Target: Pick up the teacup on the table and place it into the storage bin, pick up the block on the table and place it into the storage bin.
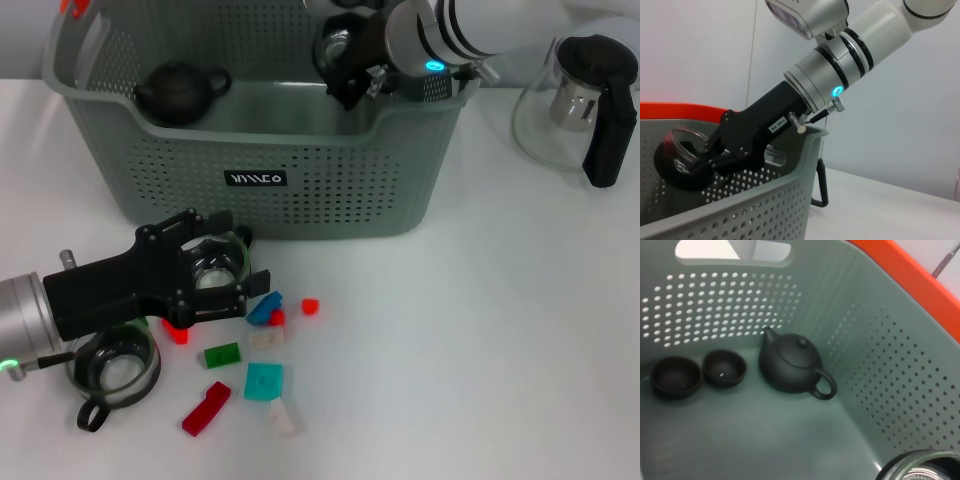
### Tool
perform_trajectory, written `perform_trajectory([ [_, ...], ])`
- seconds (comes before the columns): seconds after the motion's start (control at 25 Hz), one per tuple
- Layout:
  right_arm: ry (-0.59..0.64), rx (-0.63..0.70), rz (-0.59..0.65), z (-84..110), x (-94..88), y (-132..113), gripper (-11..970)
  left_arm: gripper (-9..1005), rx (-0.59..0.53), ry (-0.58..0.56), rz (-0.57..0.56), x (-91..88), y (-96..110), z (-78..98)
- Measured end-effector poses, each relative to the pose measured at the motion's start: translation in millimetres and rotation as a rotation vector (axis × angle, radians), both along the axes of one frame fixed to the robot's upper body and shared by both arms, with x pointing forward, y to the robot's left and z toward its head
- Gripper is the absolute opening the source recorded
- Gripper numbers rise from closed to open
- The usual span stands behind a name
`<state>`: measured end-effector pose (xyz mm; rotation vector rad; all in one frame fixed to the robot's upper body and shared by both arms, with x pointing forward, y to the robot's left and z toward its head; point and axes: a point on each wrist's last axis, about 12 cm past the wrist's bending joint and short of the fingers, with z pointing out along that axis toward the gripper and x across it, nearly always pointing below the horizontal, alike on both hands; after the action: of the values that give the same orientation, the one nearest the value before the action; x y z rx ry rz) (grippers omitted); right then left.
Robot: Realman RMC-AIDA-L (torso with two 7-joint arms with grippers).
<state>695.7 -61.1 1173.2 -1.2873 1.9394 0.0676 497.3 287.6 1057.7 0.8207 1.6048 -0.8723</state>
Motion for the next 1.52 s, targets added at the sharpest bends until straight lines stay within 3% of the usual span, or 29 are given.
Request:
perform_trajectory([
  [0.76, 0.066, -0.013, 0.024, 5.8, -4.1, 4.9, 150, 935, -0.003, 0.003, 0.004, -1.5, 0.5, -0.9],
  [0.88, 0.056, -0.007, 0.028, 9.3, -3.4, 6.8, 379, 935, -0.004, 0.004, 0.004, -1.5, 0.2, -1.0],
  [1.12, 0.029, 0.077, 0.048, 46.5, -4.7, 4.4, 593, 935, -0.006, 0.002, 0.011, -1.8, 1.0, -1.0],
  [1.28, 0.03, 0.143, 0.088, 83.3, -17.0, -5.9, 593, 934, -0.01, 0.001, 0.017, -2.0, 1.7, -0.9],
  [1.52, 0.075, 0.169, 0.205, 116.3, -60.0, -24.8, 594, 934, 0.006, 0.006, 0.053, -0.1, 6.7, -2.5],
])
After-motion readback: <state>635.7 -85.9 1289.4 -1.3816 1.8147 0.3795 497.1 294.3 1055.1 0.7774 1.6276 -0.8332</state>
